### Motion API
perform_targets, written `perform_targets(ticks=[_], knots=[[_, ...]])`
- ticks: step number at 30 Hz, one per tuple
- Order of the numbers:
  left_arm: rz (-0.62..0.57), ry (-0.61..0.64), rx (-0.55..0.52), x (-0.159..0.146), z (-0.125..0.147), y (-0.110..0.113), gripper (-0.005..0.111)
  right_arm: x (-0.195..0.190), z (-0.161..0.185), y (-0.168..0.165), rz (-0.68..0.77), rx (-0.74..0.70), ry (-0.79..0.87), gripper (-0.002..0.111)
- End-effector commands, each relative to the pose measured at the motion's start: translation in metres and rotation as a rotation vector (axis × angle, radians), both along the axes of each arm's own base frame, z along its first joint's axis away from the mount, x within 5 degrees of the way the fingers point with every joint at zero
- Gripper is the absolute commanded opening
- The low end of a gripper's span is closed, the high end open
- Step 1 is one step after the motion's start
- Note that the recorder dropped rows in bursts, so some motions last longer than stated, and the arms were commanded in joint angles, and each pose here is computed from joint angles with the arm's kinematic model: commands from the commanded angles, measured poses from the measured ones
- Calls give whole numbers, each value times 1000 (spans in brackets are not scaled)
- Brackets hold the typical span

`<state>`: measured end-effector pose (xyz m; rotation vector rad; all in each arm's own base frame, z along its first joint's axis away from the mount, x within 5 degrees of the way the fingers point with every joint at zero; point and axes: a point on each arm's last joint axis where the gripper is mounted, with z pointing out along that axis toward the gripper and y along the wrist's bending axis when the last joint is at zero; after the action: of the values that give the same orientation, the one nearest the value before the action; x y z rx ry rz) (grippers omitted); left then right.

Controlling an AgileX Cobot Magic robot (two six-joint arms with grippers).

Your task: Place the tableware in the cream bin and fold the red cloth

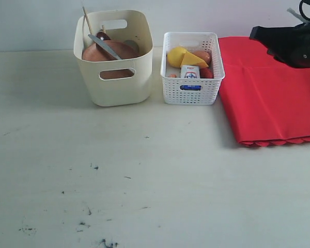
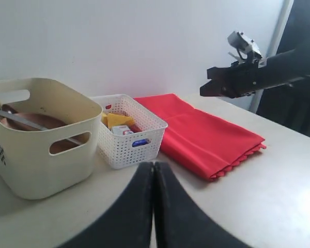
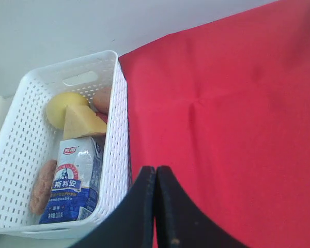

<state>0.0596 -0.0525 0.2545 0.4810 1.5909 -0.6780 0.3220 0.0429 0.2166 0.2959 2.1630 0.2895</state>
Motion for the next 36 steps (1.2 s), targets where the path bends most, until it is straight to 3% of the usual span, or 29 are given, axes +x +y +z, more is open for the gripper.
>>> perform_targets(ticks=[1,6,9,11,14,21,24,28,30,34,36], knots=[[-5,-34,-21,-4,2,3,3,-1,3,1,1,1,-16,0],[-5,-35,-22,-4,2,4,3,-1,3,1,1,1,-16,0],[63,-143,13,-7,4,13,3,-1,3,1,1,1,-16,0],[204,-198,51,-7,-5,25,3,-1,3,1,1,1,-16,0],[526,-243,97,-8,-20,44,3,-1,3,1,1,1,-16,0],[835,-267,136,-8,-20,57,3,-1,3,1,1,1,-16,0],[877,-266,142,-8,-20,59,3,-1,3,1,1,1,-16,0],[820,-273,145,-6,-26,54,3,-1,3,1,1,1,-16,0],[777,-289,202,-4,-36,51,3,-1,3,1,1,1,-16,0],[835,-254,9,-5,-33,57,3,-1,3,1,1,1,-16,0],[830,-239,39,-5,-35,57,3,-1,3,1,1,1,-16,0]])
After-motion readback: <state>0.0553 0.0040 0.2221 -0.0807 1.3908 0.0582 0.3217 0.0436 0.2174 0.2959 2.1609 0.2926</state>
